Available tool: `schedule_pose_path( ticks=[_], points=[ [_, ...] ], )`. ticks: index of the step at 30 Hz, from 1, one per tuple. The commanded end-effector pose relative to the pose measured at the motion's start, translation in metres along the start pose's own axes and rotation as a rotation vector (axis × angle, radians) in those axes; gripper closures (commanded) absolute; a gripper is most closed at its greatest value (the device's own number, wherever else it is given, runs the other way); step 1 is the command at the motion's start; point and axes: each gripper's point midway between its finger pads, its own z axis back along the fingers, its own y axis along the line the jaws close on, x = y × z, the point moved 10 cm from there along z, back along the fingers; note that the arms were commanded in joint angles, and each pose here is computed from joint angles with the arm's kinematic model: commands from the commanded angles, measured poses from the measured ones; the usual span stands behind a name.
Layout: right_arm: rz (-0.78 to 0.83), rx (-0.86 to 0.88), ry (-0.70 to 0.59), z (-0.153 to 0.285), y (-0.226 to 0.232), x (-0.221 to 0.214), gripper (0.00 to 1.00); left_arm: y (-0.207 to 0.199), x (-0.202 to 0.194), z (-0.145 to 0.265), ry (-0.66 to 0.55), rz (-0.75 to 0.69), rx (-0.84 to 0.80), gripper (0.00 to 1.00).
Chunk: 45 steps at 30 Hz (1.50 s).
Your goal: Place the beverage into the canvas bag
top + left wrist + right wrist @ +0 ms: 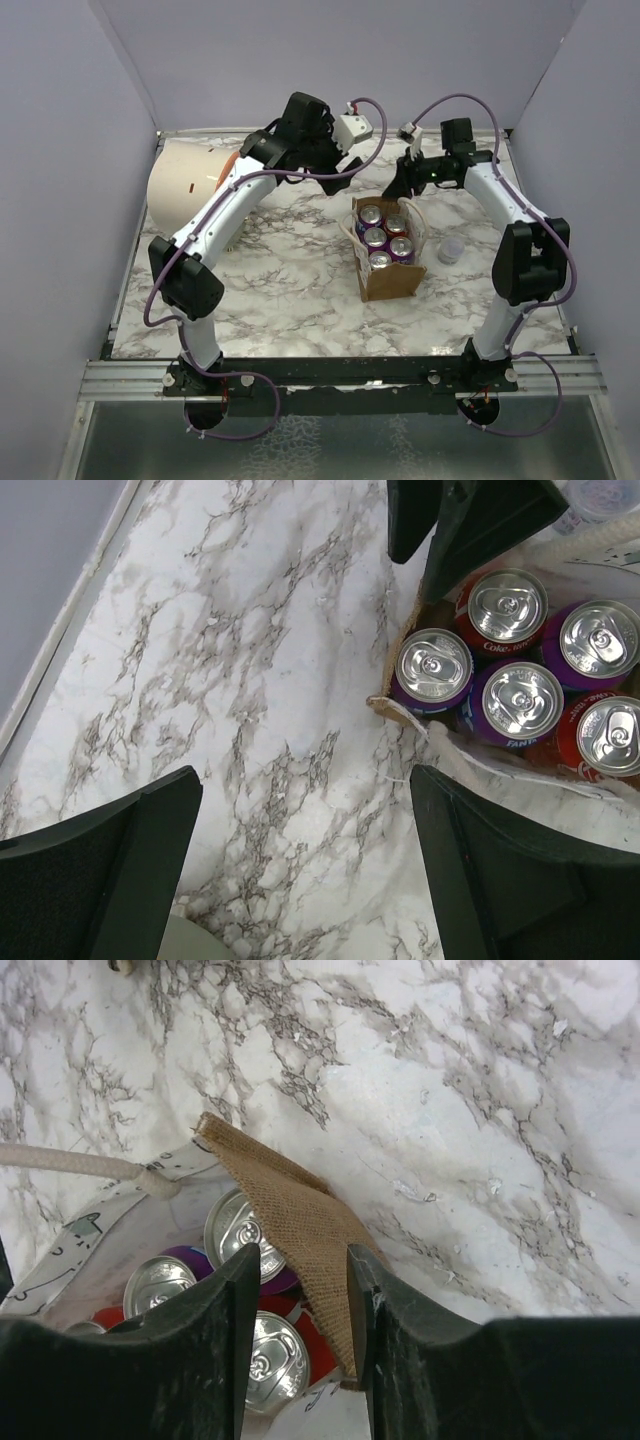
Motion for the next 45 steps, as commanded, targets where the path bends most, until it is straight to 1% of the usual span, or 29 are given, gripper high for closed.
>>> schedule_pose_path(
  ticks=[1,3,6,12,15,20,21,24,25,28,34,41,45],
  points=[
    [0.119,-0.054,-0.059,0.023,0.022,0.025,0.58,0.004,0.01,0.024,-0.07,-0.006,0.058,0.11],
    [0.134,-0.069,-0.067,0.027,0.025,0.028,0.56,0.005,0.008,0.029,-0.072,-0.008,0.08,0.09],
    [0.143,-0.082,-0.083,0.033,0.029,0.034,0.43,0.007,0.002,0.035,-0.08,-0.006,0.134,0.07],
    [0.19,-0.166,-0.105,0.053,0.042,0.047,0.33,0.015,-0.007,0.057,-0.099,0.024,0.258,0.04],
    [0.198,-0.286,-0.102,0.069,0.049,0.054,0.3,0.022,-0.012,0.071,-0.116,0.045,0.358,0.01],
    [0.198,-0.529,-0.13,0.099,0.061,0.059,0.23,0.038,-0.016,0.106,-0.171,0.1,0.546,0.01],
    [0.192,-0.581,-0.133,0.104,0.063,0.059,0.2,0.041,-0.017,0.114,-0.185,0.118,0.579,0.01],
    [0.167,-0.731,-0.139,0.12,0.067,0.057,0.04,0.052,-0.023,0.135,-0.231,0.183,0.666,0.01],
    [0.163,-0.77,-0.139,0.125,0.068,0.055,0.0,0.055,-0.025,0.141,-0.241,0.206,0.686,0.01],
    [0.152,-0.873,-0.139,0.136,0.072,0.052,0.0,0.063,-0.034,0.157,-0.268,0.246,0.746,0.01],
    [0.146,-1.05,-0.188,0.159,0.083,0.047,0.01,0.058,-0.045,0.17,-0.321,0.222,0.786,0.01],
    [0.138,-1.063,-0.247,0.176,0.097,0.045,0.0,0.055,-0.056,0.175,-0.316,0.24,0.805,0.01],
    [0.139,-1.077,-0.247,0.181,0.104,0.042,0.01,0.059,-0.055,0.177,-0.305,0.256,0.817,0.01]
  ],
)
